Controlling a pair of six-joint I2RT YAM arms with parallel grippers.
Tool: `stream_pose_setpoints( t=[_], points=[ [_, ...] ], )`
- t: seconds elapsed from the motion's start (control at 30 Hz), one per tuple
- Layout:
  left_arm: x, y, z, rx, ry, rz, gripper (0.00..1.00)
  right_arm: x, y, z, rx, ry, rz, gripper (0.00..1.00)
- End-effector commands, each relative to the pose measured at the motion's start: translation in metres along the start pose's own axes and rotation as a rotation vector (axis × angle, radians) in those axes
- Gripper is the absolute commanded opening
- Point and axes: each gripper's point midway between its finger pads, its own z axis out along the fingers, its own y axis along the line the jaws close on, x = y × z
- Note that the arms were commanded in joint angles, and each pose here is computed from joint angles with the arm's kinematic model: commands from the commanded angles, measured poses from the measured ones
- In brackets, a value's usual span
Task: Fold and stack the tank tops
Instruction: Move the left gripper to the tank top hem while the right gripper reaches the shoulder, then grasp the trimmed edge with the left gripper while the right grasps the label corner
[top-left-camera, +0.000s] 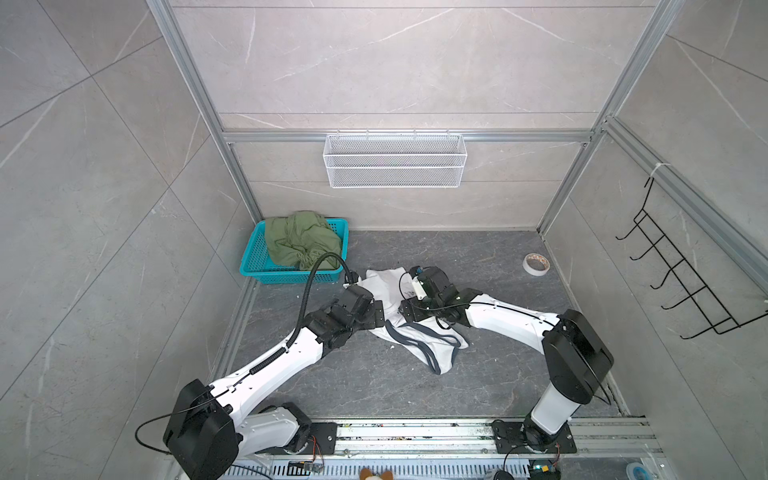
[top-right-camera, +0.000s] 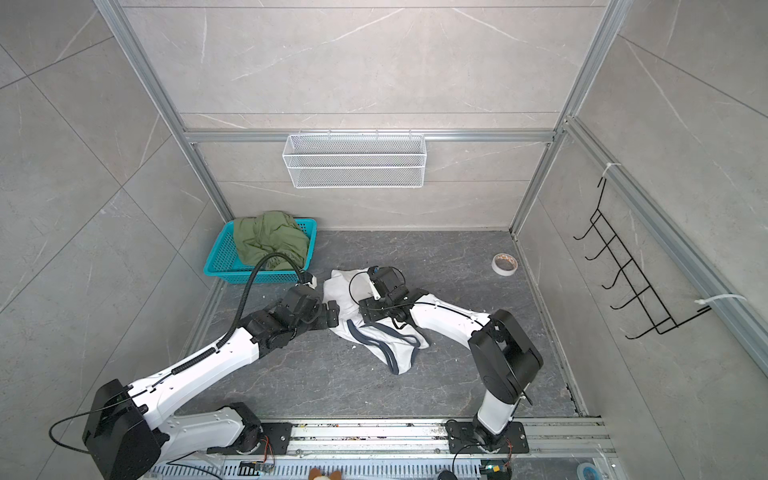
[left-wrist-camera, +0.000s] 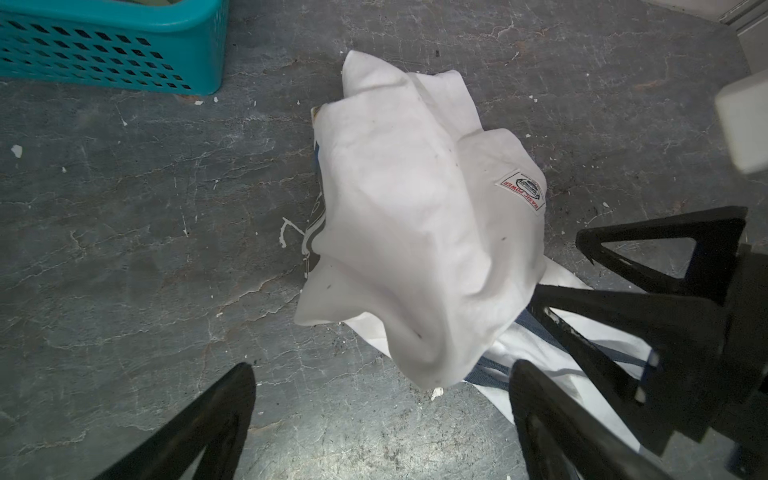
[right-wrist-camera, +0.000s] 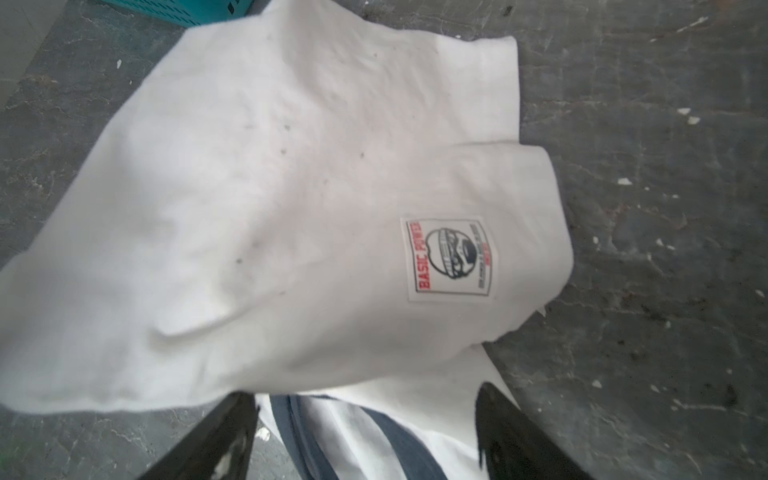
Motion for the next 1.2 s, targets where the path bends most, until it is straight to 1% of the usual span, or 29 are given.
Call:
stream_pose_setpoints(
  t=[0.0, 0.03, 0.1, 0.13, 0.2, 0.3, 0.43, 0.53, 0.63, 0.73, 0.83, 0.9, 1.03, 1.17],
  points=[
    [-0.012, -0.002, -0.005, 0.026, -0.065, -0.009, 0.97, -0.008, -0.008, 0.013, 0.072, 0.003, -0.034, 0.73],
    [-0.012, -0.003, -0.005, 0.031, -0.064, -0.008, 0.97, -0.012, -0.012, 0.013, 0.094, -0.003, -0.031, 0.69],
    [-0.010, -0.005, -0.004, 0.047, -0.051, -0.001, 0.97, -0.020, -0.017, 0.012, 0.133, -0.025, -0.028, 0.56],
    [-0.008, -0.007, -0.003, 0.053, -0.045, 0.004, 0.97, -0.024, -0.016, 0.011, 0.134, -0.039, -0.029, 0.51],
    [-0.005, -0.010, -0.001, 0.068, -0.031, 0.011, 0.97, -0.031, -0.014, 0.010, 0.131, -0.058, -0.034, 0.37],
    [-0.003, -0.013, 0.001, 0.087, -0.021, 0.021, 0.97, -0.037, -0.013, 0.013, 0.139, -0.059, -0.037, 0.23],
    [0.001, -0.018, 0.005, 0.103, 0.008, 0.035, 0.97, -0.047, -0.024, 0.010, 0.212, -0.090, -0.031, 0.11],
    [0.005, -0.022, 0.009, 0.112, 0.038, 0.046, 0.97, -0.056, -0.030, -0.001, 0.257, -0.127, -0.024, 0.00],
    [0.008, -0.029, 0.012, 0.142, 0.062, 0.056, 0.97, -0.069, -0.040, -0.021, 0.323, -0.177, 0.000, 0.00],
    [0.014, -0.043, 0.016, 0.206, 0.101, 0.074, 0.97, -0.084, -0.049, -0.047, 0.383, -0.238, 0.022, 0.00],
    [0.024, -0.064, 0.020, 0.278, 0.149, 0.095, 0.97, -0.094, -0.070, -0.078, 0.496, -0.281, 0.086, 0.00],
    [0.035, -0.080, 0.024, 0.299, 0.180, 0.139, 0.97, -0.097, -0.093, -0.102, 0.571, -0.301, 0.166, 0.00],
    [0.061, -0.104, 0.037, 0.315, 0.258, 0.178, 0.96, -0.096, -0.132, -0.130, 0.565, -0.312, 0.331, 0.00],
    [0.085, -0.125, 0.050, 0.319, 0.333, 0.229, 0.96, -0.091, -0.153, -0.149, 0.628, -0.315, 0.375, 0.00]
  ],
)
